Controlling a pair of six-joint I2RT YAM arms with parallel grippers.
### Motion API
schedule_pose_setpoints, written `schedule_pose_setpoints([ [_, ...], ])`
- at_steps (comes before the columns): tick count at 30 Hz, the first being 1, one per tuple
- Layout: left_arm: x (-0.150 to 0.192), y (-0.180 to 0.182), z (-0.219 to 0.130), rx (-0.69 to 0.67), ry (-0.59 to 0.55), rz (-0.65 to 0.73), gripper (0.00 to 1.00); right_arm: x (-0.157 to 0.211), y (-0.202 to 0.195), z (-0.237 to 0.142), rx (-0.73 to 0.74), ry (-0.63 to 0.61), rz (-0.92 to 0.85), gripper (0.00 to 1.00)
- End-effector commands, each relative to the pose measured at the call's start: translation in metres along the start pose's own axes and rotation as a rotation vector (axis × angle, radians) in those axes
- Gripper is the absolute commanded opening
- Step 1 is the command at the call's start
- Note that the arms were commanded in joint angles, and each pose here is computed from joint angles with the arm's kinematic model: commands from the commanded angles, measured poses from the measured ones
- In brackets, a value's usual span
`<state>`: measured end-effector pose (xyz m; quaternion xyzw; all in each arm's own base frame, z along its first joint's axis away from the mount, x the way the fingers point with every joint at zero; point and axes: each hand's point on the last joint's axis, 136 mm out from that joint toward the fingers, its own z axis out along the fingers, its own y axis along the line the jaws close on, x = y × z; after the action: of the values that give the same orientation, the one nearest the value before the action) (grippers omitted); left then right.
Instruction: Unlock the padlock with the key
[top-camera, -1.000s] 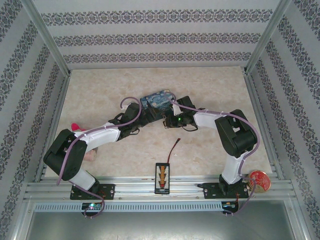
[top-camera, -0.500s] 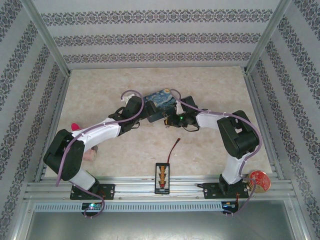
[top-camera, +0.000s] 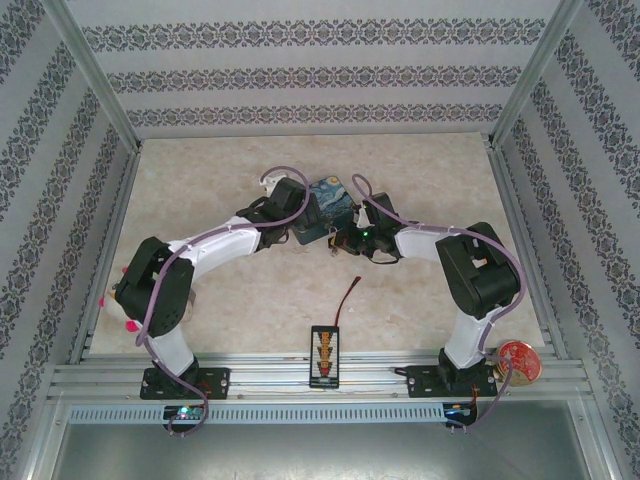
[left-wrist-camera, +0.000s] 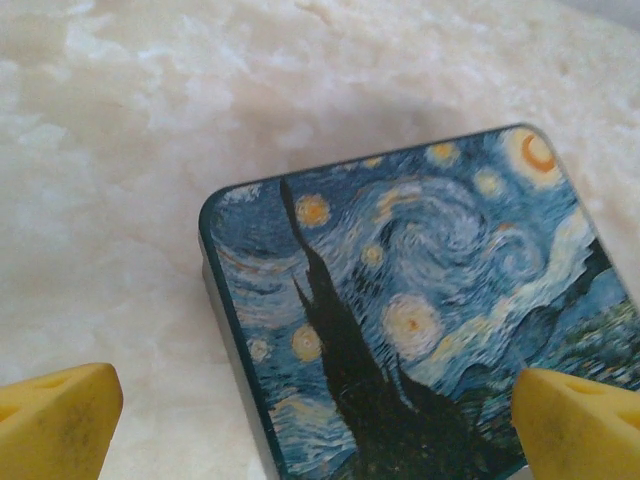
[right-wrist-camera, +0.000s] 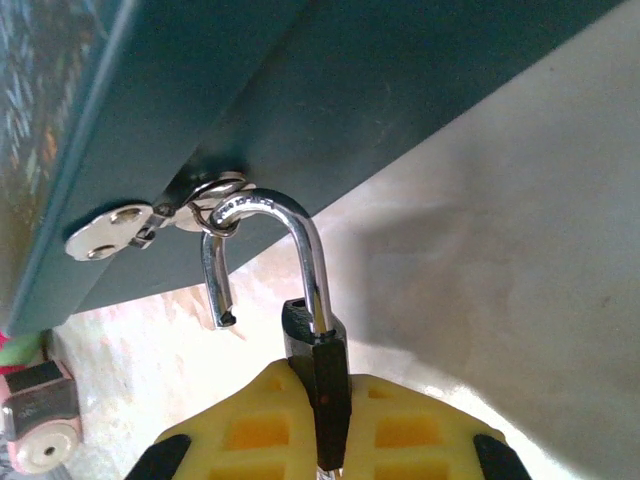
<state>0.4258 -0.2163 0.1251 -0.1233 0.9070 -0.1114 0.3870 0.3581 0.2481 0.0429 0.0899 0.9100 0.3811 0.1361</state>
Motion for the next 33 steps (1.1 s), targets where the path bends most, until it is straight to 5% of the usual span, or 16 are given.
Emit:
schedule_pose_setpoints([
  [1,0.012,0.012,0.001,-0.080,0.044,0.084,0.99,-0.012,0.017,-0.010,-0.078,-0.051,0.040,0.00],
  [33,0.050,0.042,0.009,-0.174,0.159,0.139,0.99,-0.031,0.003,0.005,-0.167,-0.164,0.223,0.00],
])
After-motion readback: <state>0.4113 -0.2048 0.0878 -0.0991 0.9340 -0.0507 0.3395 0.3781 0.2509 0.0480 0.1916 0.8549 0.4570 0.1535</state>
